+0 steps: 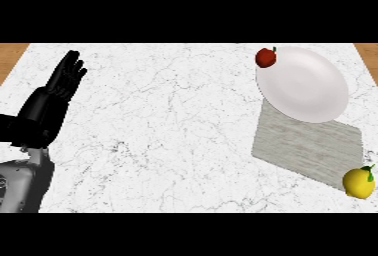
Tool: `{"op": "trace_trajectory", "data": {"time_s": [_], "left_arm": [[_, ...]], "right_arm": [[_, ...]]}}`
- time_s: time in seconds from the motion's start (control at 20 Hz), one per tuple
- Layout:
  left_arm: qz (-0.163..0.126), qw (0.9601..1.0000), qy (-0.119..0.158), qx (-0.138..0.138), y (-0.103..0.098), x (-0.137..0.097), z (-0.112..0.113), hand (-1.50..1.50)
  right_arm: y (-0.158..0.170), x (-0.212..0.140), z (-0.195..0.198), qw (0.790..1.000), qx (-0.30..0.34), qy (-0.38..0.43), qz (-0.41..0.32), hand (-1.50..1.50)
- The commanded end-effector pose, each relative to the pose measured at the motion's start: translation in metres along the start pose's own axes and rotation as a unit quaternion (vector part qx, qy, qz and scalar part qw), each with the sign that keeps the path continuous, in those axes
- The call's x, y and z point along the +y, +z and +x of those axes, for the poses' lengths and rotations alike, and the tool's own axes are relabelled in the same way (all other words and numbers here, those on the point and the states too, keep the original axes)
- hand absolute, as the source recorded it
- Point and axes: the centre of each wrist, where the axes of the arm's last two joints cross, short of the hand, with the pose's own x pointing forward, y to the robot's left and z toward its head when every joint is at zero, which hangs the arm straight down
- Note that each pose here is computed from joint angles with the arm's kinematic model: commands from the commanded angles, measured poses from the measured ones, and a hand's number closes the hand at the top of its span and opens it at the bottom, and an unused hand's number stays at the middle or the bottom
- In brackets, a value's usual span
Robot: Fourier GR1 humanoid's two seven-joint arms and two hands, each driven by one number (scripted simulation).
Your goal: Pick the bell pepper from the placemat and place it in the plate
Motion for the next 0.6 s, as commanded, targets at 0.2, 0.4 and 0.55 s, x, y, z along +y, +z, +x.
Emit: {"op": "trace_trajectory", "data": {"time_s": [0.2, 0.4, 0.55], "left_arm": [[0.000, 1.0000, 0.001, -0.004, 0.001, 0.009, 0.018, 0.00], [-0.009, 1.0000, -0.001, 0.002, 0.000, 0.006, -0.002, 0.00], [-0.011, 0.9999, 0.001, -0.009, -0.001, 0.005, -0.004, 0.00]], "right_arm": [[0.028, -0.057, -0.011, 1.000, -0.011, 0.014, -0.001, -1.50], [0.040, -0.097, 0.002, 0.999, -0.015, 0.027, 0.019, -1.50], [0.045, -0.086, -0.013, 0.999, -0.022, 0.049, -0.004, -1.50]]}}
